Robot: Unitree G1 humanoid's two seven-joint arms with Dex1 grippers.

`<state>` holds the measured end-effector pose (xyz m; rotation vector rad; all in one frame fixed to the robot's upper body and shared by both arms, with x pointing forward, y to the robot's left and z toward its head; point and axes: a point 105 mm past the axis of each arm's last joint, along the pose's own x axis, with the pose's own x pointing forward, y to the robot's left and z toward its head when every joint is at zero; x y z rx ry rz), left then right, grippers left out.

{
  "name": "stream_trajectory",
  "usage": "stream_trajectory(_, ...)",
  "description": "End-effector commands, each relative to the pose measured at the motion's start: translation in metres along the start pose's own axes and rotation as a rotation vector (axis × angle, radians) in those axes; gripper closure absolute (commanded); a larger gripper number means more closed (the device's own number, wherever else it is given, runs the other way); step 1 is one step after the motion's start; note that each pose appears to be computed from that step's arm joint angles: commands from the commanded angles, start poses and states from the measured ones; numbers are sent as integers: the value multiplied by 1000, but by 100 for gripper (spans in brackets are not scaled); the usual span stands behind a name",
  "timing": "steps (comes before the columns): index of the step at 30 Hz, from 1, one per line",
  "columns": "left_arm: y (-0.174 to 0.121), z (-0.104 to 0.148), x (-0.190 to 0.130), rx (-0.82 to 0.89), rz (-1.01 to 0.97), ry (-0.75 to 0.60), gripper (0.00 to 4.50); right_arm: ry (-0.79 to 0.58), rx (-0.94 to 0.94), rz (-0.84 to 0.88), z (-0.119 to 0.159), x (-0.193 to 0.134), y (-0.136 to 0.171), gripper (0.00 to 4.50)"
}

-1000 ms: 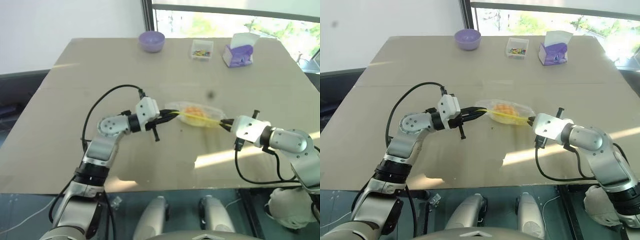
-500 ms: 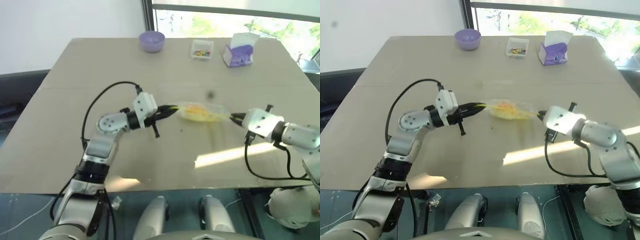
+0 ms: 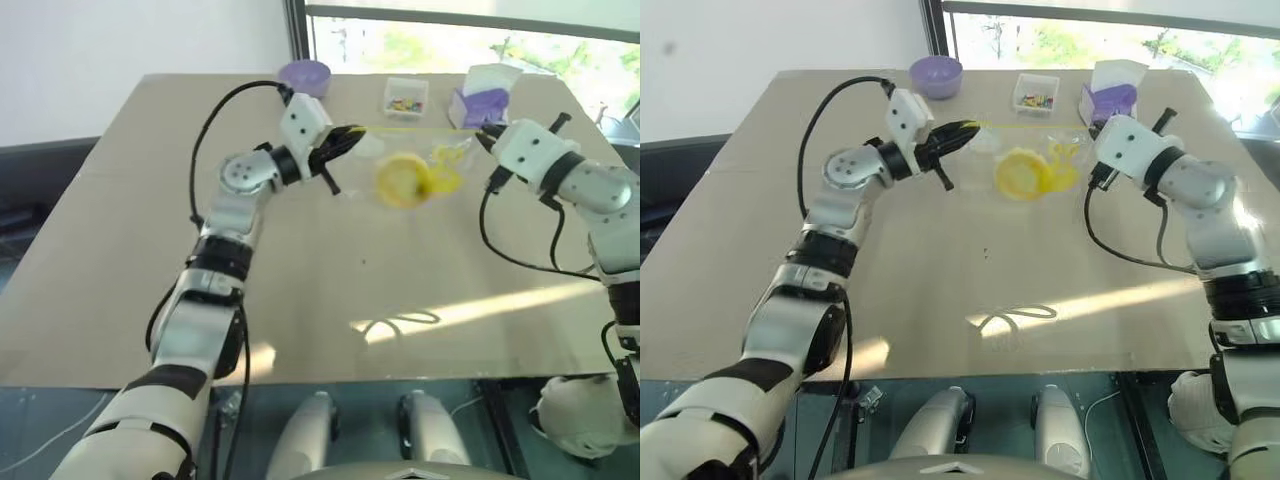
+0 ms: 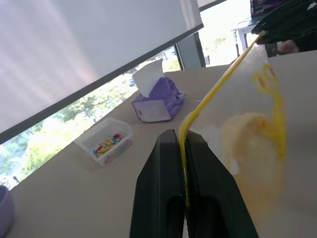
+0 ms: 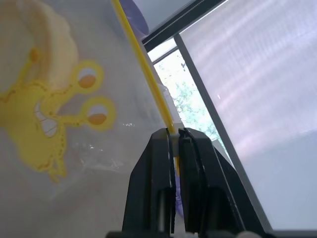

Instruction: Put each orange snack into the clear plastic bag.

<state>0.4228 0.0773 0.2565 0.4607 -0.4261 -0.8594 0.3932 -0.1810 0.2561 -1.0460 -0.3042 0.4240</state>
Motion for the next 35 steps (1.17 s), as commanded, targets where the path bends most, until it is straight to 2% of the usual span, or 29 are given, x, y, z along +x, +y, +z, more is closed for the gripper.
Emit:
stream_trajectory(1, 4, -2, -15, 59, 3, -14, 450, 60, -14, -40, -15, -17, -8, 429)
stream_trajectory(4, -28, -21, -31, 57, -122, 17, 450, 63, 21, 37, -14, -28, 21, 429)
stream_trajectory(7, -61, -46, -55, 38, -200, 82, 450, 75, 102, 140, -12, -41, 65, 429)
stream_trajectory(11, -90, -58, -75, 26, -275, 129, 450, 114, 174, 231, -15, -54, 103, 429)
stream_trajectory(12, -95, -59, -79, 28, -289, 138, 384, 114, 200, 233, -14, -56, 107, 450)
stream_trajectory(14, -100, -58, -88, -27, -286, 135, 324, 117, 255, 226, -13, -59, 110, 378)
stream_trajectory(15, -100, -57, -90, -46, -279, 132, 266, 120, 270, 224, -13, -61, 111, 351)
stream_trajectory(18, -98, -53, -99, -104, -249, 141, 121, 143, 328, 216, -18, -71, 111, 209)
stream_trajectory(19, -96, -51, -104, -130, -244, 144, 67, 157, 342, 215, -22, -76, 110, 145)
stream_trajectory(20, -95, -47, -112, -164, -239, 144, 39, 172, 359, 213, -25, -83, 108, 121)
stream_trajectory(21, -94, -44, -117, -187, -237, 145, 0, 181, 371, 211, -27, -87, 107, 67)
stream_trajectory(22, -93, -42, -121, -204, -234, 149, 0, 186, 384, 209, -29, -91, 105, 23)
stream_trajectory(23, -90, -39, -129, -242, -225, 158, 0, 191, 405, 198, -30, -97, 101, 11)
stream_trajectory(29, -80, -30, -169, -353, -179, 225, 0, 173, 582, 224, -23, -134, 90, 11)
stream_trajectory(35, -75, -22, -175, -372, -160, 244, 0, 158, 647, 206, -16, -144, 85, 11)
